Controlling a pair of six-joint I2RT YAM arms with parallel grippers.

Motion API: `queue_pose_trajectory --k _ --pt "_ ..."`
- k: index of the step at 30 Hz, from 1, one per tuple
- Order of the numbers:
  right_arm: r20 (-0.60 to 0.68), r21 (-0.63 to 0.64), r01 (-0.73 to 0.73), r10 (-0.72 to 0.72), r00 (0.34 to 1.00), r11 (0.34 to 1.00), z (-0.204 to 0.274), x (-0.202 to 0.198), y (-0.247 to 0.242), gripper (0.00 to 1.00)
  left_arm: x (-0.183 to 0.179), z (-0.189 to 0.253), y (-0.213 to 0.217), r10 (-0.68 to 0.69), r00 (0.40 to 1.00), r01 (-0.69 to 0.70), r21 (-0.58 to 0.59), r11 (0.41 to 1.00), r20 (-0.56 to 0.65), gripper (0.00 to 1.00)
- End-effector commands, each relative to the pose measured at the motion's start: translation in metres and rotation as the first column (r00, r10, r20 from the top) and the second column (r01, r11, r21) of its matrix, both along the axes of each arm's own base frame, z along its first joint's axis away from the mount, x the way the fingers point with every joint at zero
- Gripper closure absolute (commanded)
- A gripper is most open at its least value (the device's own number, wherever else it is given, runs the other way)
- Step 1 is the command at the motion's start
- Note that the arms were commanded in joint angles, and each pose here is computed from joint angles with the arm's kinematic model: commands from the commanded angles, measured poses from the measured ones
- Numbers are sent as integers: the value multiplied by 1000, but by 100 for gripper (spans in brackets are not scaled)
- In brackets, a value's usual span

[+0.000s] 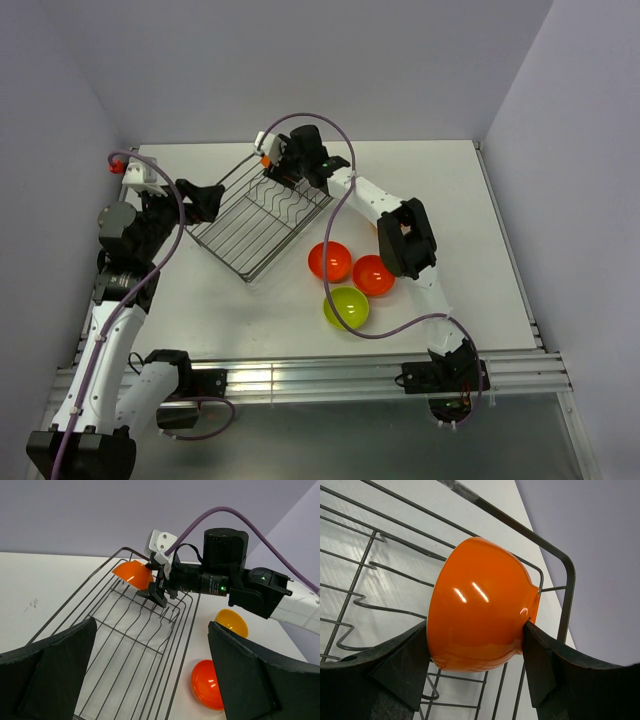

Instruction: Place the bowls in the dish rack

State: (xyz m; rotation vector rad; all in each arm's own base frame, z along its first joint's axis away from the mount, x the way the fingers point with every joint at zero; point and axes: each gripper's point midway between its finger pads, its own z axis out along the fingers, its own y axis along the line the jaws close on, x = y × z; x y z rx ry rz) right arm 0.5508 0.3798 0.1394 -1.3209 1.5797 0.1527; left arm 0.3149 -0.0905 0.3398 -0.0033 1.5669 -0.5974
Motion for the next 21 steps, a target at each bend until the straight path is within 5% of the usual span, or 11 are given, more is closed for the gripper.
queue_pose_trajectory --k 1,12,16,21 --pt "53 15 -21 20 998 1000 14 7 6 98 -5 9 -2 -20 999 20 -15 1000 33 0" --pt "58 -5 -11 12 998 1000 3 13 11 80 -8 9 -3 -30 999 30 -6 1000 37 0" --pt "56 1 6 -6 998 1000 3 15 10 52 -8 8 -3 -32 999 32 -6 999 38 1" --pt "61 2 7 -7 998 1000 7 13 10 37 -7 8 -5 -39 999 40 -6 999 36 0"
